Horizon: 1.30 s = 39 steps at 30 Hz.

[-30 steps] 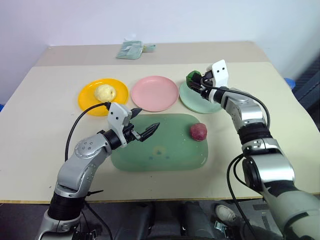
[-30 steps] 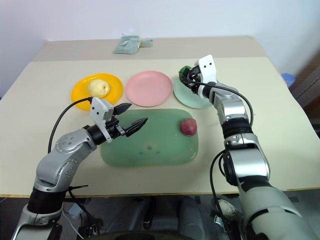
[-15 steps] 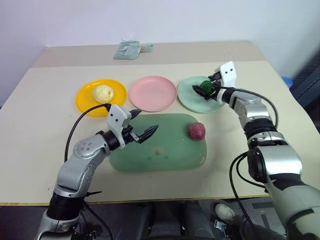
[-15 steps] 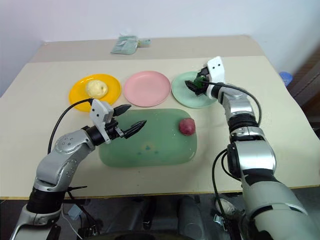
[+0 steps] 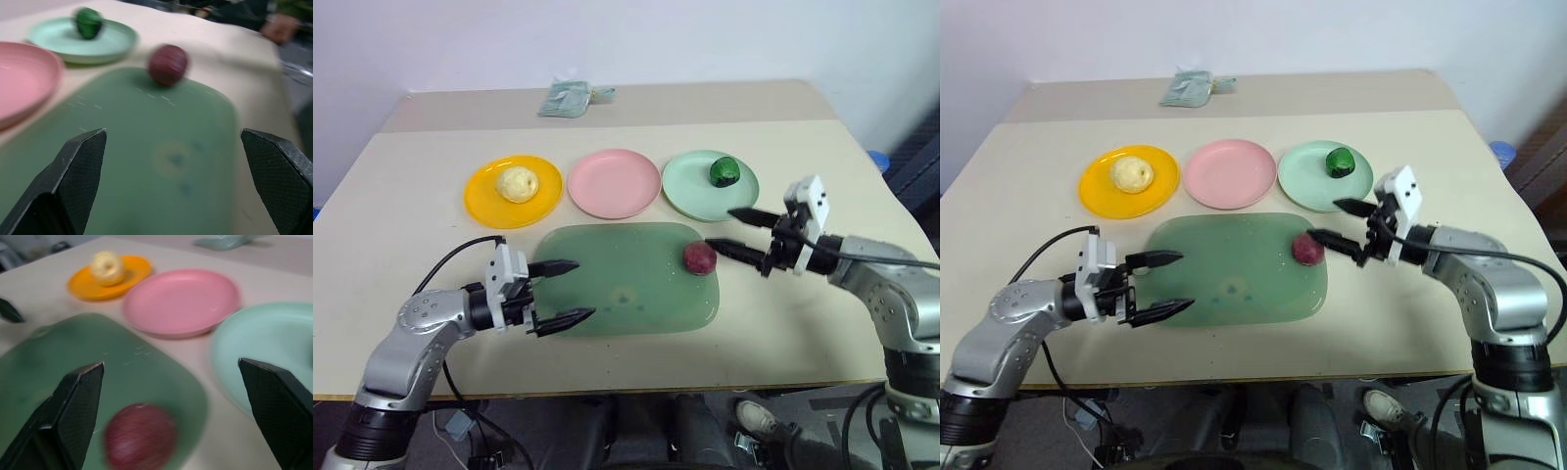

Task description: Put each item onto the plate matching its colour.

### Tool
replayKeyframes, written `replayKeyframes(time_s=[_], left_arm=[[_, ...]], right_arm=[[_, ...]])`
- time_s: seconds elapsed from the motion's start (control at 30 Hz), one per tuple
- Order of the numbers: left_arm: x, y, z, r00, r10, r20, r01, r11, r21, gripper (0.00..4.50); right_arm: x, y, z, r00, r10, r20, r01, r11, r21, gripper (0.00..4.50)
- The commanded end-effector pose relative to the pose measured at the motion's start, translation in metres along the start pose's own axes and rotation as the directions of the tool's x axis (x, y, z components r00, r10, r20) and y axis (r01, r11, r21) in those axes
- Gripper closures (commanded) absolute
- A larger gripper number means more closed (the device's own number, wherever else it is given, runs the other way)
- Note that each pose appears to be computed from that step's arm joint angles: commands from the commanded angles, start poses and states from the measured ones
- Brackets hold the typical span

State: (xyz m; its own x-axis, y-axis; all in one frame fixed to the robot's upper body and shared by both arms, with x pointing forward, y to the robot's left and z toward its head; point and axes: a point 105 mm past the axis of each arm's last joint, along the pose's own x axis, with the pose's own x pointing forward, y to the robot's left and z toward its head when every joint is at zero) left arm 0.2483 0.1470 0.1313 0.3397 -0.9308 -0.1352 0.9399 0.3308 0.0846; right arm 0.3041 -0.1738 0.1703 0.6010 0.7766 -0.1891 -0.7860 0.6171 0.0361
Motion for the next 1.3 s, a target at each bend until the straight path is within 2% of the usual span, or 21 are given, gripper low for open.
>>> replayKeyframes(time_s=[0.03, 0.3, 0.53, 0.63, 0.73, 0.77, 0.87, 0.97, 1.13, 1.3], left_arm=[[-0.006, -0.002, 0.008, 0.999, -0.052, 0.008, 0.052, 0.997, 0.057, 0.00], [-0.011, -0.002, 0.003, 0.999, -0.053, -0.005, 0.053, 0.995, 0.080, 0.00], [-0.011, -0.003, 0.003, 1.000, 0.002, 0.017, -0.004, 0.997, 0.082, 0.00], [-0.011, -0.005, 0.004, 1.000, 0.016, 0.022, -0.018, 0.997, 0.081, 0.00], [-0.011, -0.005, 0.006, 0.999, 0.044, 0.025, -0.046, 0.996, 0.079, 0.00], [-0.011, -0.004, 0.006, 0.998, 0.059, 0.027, -0.061, 0.995, 0.078, 0.00], [-0.011, 0.003, 0.008, 0.991, 0.125, 0.049, -0.128, 0.990, 0.063, 0.00], [-0.010, 0.023, 0.007, 0.961, 0.270, 0.058, -0.273, 0.960, 0.055, 0.00], [0.001, 0.057, 0.007, 0.844, 0.530, 0.084, -0.533, 0.846, 0.017, 0.00], [0.020, 0.068, 0.013, 0.750, 0.650, 0.122, -0.654, 0.757, -0.010, 0.00]], right_arm=[[0.003, 0.007, 0.006, 1.000, 0.011, 0.019, -0.010, 1.000, -0.028, 0.03], [0.039, 0.000, -0.021, 1.000, 0.010, 0.001, -0.010, 1.000, -0.001, 0.03], [0.050, -0.009, -0.031, 1.000, 0.004, -0.024, -0.004, 0.999, -0.035, 0.03], [0.050, -0.010, -0.033, 1.000, 0.005, -0.030, -0.006, 0.999, -0.042, 0.81], [0.047, -0.007, -0.034, 0.999, 0.021, -0.039, -0.022, 0.999, -0.041, 2.09], [0.047, -0.006, -0.034, 0.999, 0.024, -0.039, -0.025, 0.999, -0.042, 2.29], [0.049, -0.004, -0.026, 0.999, 0.032, -0.016, -0.032, 0.998, -0.056, 2.31], [0.060, -0.004, -0.005, 0.998, 0.017, 0.056, -0.012, 0.995, -0.096, 2.31], [0.095, -0.020, 0.039, 0.970, -0.095, 0.222, 0.121, 0.987, -0.108, 2.31], [0.137, -0.036, 0.055, 0.942, -0.178, 0.285, 0.220, 0.968, -0.122, 2.31]])
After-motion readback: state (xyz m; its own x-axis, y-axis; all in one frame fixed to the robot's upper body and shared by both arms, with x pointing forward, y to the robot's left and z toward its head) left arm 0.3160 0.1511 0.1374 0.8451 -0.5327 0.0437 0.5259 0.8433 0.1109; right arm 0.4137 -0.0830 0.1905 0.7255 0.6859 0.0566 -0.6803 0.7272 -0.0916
